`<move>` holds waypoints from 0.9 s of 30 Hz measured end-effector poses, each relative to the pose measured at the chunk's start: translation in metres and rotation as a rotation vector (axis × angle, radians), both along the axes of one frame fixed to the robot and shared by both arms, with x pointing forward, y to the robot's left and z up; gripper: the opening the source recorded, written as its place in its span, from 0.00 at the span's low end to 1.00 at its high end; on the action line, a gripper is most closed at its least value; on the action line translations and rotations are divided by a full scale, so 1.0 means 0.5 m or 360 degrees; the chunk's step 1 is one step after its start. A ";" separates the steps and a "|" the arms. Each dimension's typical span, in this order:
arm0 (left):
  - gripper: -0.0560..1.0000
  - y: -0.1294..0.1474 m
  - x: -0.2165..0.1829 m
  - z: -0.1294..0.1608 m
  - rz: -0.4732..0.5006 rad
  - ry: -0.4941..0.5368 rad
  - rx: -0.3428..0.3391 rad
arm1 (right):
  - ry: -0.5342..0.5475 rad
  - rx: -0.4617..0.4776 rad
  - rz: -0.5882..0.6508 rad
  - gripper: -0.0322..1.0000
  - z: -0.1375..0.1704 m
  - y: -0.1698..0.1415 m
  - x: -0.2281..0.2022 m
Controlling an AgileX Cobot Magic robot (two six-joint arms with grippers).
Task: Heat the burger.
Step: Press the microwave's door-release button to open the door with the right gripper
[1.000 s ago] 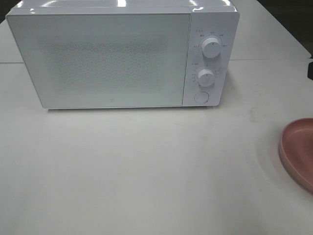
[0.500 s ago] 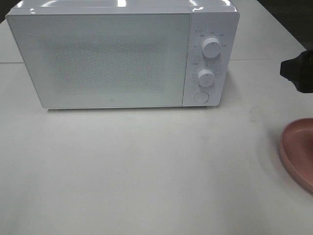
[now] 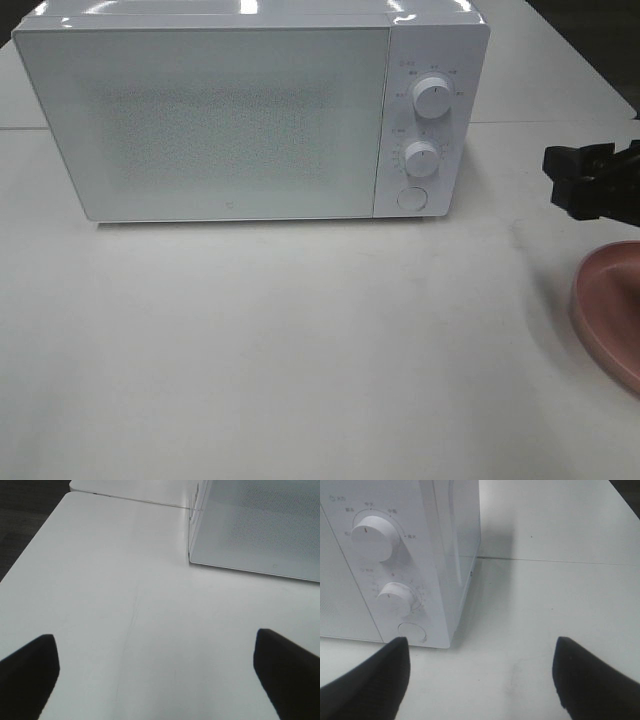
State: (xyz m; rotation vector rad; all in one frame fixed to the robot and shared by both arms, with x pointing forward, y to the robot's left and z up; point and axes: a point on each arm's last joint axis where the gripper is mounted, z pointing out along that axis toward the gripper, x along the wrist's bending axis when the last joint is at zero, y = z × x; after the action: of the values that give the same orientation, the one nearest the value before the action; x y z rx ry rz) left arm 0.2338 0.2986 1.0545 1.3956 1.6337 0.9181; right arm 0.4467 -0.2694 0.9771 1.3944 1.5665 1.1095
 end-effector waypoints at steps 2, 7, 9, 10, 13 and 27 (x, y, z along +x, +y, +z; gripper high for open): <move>0.98 0.000 0.000 0.000 0.0000 0.0000 0.0000 | -0.0005 -0.0008 0.0016 0.76 -0.005 0.006 0.000; 0.98 0.000 0.000 0.000 0.0000 0.0000 0.0000 | 0.0003 -0.0013 0.0051 0.76 -0.033 0.036 -0.004; 0.98 0.000 0.000 0.000 0.0000 0.0000 0.0000 | 0.0019 -0.0024 0.0074 0.76 -0.044 0.051 -0.006; 0.98 0.000 0.000 0.000 0.0000 0.0000 0.0000 | 0.0021 -0.0029 0.0091 0.76 -0.052 0.064 -0.008; 0.98 0.000 0.000 0.000 0.0000 0.0000 0.0000 | 0.0005 -0.0022 0.0105 0.76 -0.060 0.086 -0.009; 0.98 0.000 0.000 0.000 0.0000 0.0000 0.0000 | -0.0076 -0.0091 0.0032 0.76 -0.095 0.153 -0.029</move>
State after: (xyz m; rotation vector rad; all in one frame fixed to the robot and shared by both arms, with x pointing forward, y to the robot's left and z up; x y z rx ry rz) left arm 0.2338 0.2986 1.0545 1.3956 1.6337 0.9181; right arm 0.4319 -0.1930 0.9295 1.3078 1.5693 1.0934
